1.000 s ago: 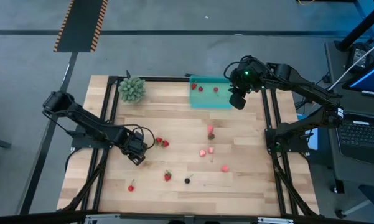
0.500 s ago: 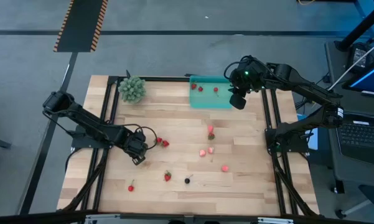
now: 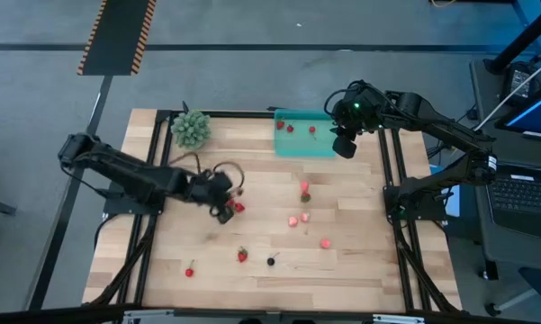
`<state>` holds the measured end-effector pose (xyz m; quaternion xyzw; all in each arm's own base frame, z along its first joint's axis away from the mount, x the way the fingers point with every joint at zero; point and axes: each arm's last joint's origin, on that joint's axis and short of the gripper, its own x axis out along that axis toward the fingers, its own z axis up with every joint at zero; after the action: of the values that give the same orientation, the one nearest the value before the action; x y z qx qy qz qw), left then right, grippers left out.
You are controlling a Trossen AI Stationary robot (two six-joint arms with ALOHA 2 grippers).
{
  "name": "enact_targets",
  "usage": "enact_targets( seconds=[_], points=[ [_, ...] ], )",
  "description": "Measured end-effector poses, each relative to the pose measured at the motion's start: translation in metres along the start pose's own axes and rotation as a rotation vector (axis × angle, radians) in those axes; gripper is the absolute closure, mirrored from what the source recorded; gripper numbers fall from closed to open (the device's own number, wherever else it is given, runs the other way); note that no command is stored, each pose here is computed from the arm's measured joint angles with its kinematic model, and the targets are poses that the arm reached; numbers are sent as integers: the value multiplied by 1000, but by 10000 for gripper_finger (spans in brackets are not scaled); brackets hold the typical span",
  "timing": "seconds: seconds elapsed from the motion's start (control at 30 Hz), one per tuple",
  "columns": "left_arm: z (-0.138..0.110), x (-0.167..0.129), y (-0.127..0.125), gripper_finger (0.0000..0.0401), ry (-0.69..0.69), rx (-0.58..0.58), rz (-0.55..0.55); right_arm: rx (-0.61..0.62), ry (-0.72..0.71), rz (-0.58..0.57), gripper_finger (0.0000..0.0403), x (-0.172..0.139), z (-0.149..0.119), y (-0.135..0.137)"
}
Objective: Pick and placing Produce into tupperware
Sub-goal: Put the cherry into the blue bin
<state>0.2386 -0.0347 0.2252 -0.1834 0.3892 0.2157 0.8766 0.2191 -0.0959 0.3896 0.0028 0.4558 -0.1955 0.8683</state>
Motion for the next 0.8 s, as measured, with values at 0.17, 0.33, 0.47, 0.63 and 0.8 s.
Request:
enact_targets(
  seconds=[0.17,0.33,0.47,0.63,0.8],
  points=[
    [54,0,20,400,-214,3,0,-9,1,0,298,0,0,0],
    [102,3,52,400,-287,27,12,-38,4,-2,298,0,0,0],
    [142,16,70,400,-287,54,12,-20,-6,-111,298,-8,-3,-4],
    [189,48,87,401,-236,113,7,60,-62,-260,298,-28,-9,-10],
    [222,86,105,401,-158,115,59,102,-152,-275,298,-48,-14,-11]
  ],
)
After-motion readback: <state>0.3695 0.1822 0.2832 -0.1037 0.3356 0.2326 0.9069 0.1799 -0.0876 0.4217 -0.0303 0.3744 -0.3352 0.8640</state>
